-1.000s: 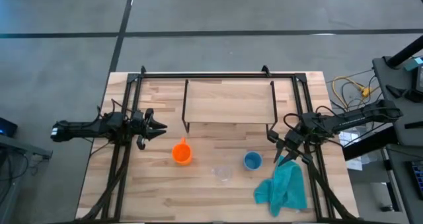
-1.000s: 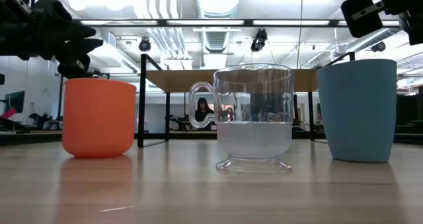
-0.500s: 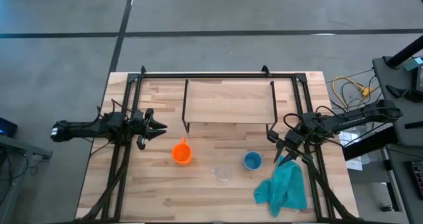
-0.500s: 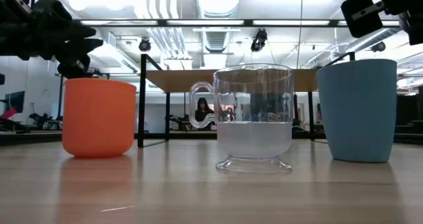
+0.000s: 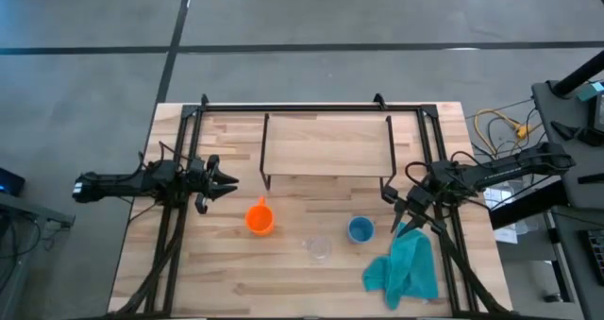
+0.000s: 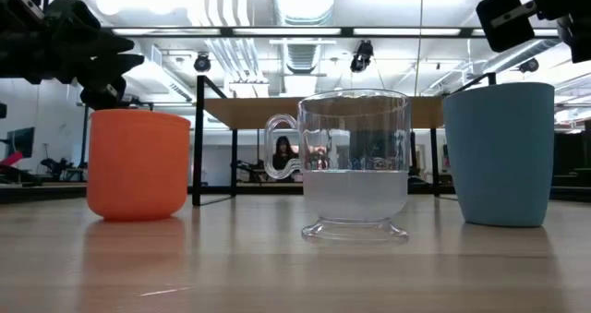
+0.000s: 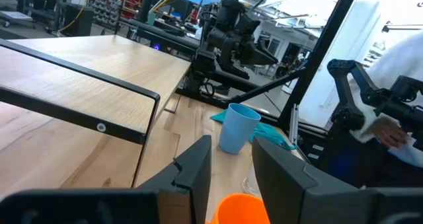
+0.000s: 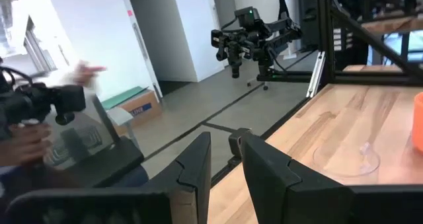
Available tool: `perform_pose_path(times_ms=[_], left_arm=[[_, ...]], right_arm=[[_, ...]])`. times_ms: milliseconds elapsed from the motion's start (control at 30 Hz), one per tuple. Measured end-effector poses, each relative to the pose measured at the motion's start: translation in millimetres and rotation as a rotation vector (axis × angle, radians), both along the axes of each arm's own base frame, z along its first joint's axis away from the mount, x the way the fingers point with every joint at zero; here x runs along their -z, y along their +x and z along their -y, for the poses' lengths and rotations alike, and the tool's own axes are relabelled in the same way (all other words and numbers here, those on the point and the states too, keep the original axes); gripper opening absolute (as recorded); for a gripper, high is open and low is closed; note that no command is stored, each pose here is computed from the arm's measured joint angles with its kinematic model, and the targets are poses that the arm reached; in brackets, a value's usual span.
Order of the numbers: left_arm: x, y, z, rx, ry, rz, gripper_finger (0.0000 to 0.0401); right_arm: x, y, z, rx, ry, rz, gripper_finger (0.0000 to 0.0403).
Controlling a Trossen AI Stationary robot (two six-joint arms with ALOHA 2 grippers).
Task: Stack small to large cups/mugs on shelf
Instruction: Put the blue cup on the shelf
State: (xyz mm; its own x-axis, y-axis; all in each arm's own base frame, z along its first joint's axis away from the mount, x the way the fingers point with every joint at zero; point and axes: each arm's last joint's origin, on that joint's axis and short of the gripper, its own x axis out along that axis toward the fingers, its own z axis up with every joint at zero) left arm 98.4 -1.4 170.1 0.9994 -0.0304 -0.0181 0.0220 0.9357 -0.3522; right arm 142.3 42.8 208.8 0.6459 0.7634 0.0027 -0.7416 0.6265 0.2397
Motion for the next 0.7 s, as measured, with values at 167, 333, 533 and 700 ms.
perform_pose_path(times_ms=[167,333,533,700], left_arm=[[0.0,0.0,0.0,0.0,0.0,0.0,0.0097],[0.0,0.0,0.0,0.0,0.0,0.0,0.0097],[0.0,0.0,0.0,0.0,0.0,0.0,0.0097],[0.0,0.0,0.0,0.001,0.0,0.0,0.0097]], right_arm=[[-1.5,0.1,0.1,0.007,0.033,-0.018,0.0079],[-4.9,0.4,0.5,0.023,0.098,-0.045,0.0079],[-13.7,0.8,1.9,0.06,0.328,-0.174,0.0079],[-14.1,5.7,8.7,0.338,0.407,-0.147,0.0079]])
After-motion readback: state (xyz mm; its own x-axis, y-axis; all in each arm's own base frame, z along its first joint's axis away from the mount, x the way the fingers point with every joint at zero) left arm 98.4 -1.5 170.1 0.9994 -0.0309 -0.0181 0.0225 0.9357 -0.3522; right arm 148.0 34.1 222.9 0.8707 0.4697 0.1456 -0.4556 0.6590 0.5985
